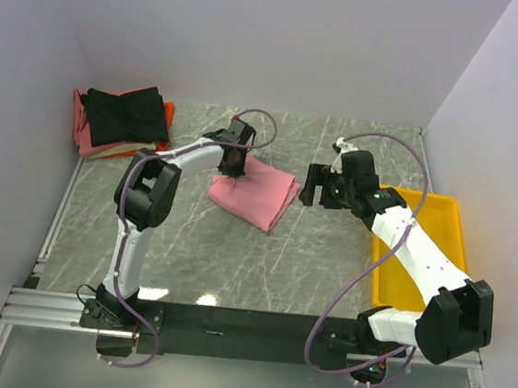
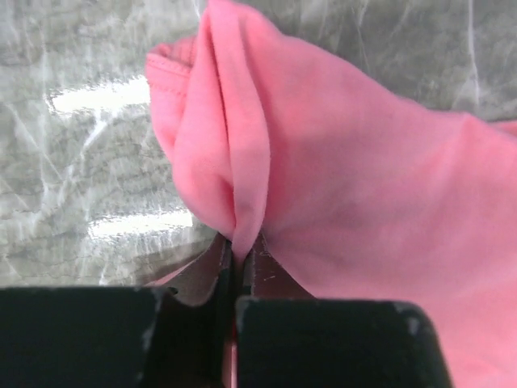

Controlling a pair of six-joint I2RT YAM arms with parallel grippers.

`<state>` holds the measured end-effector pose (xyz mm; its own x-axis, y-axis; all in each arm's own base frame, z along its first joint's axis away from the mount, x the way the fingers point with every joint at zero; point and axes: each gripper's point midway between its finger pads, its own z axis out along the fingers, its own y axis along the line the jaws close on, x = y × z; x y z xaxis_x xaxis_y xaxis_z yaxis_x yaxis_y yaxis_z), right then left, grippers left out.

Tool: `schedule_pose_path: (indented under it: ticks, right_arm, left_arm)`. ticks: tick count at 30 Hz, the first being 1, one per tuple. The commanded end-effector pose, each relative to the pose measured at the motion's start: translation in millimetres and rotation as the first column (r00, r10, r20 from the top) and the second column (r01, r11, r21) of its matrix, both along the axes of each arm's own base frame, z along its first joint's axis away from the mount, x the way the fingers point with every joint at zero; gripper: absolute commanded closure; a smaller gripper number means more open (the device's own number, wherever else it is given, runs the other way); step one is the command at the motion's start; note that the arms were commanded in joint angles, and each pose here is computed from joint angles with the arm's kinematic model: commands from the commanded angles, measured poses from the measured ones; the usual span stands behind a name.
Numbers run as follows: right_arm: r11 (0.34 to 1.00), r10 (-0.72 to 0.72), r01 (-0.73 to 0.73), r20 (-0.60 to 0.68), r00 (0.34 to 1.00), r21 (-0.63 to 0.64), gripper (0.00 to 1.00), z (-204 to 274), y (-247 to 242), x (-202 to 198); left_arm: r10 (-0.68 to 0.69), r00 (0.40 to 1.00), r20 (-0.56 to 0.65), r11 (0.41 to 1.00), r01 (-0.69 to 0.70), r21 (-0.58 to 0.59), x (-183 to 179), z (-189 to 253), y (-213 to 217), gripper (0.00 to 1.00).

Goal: Fold and stack the t-shirts
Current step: Neatly place the folded tshirt to the corner

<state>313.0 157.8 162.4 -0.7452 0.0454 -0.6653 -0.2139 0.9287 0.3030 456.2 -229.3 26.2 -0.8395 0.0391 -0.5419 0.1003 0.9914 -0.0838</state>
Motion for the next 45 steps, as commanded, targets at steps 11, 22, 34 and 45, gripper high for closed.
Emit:
schedule_pose_path:
  ticks: [11, 22, 34, 45]
  right_arm:
    - [0.992, -0.112, 0.114, 0.041, 0.993, -0.061, 0.05, 0, -24, 4]
    - [0.987, -0.136, 0.137, 0.021, 0.991, -0.083, 0.04, -12, -27, 11]
    - [0.984, -0.162, 0.166, 0.050, 0.985, -0.072, 0.03, -8, -35, 13]
    - [0.985, -0.161, 0.164, 0.039, 0.986, -0.060, 0.03, -13, -32, 18]
  left_arm:
    - [0.167, 0.946, 0.276, 0.861, -0.277, 0.426, 63, 64, 105, 0.99]
    - [0.200, 0.853, 0.481, 0.813, -0.419, 0.405, 118, 153, 185, 1.00]
    - [0.193, 0.748, 0.635, 0.776, -0.512, 0.368, 144, 253, 255, 0.99]
    - [0.205, 0.661, 0.722, 0.800, -0.538, 0.266, 134, 313, 274, 0.99]
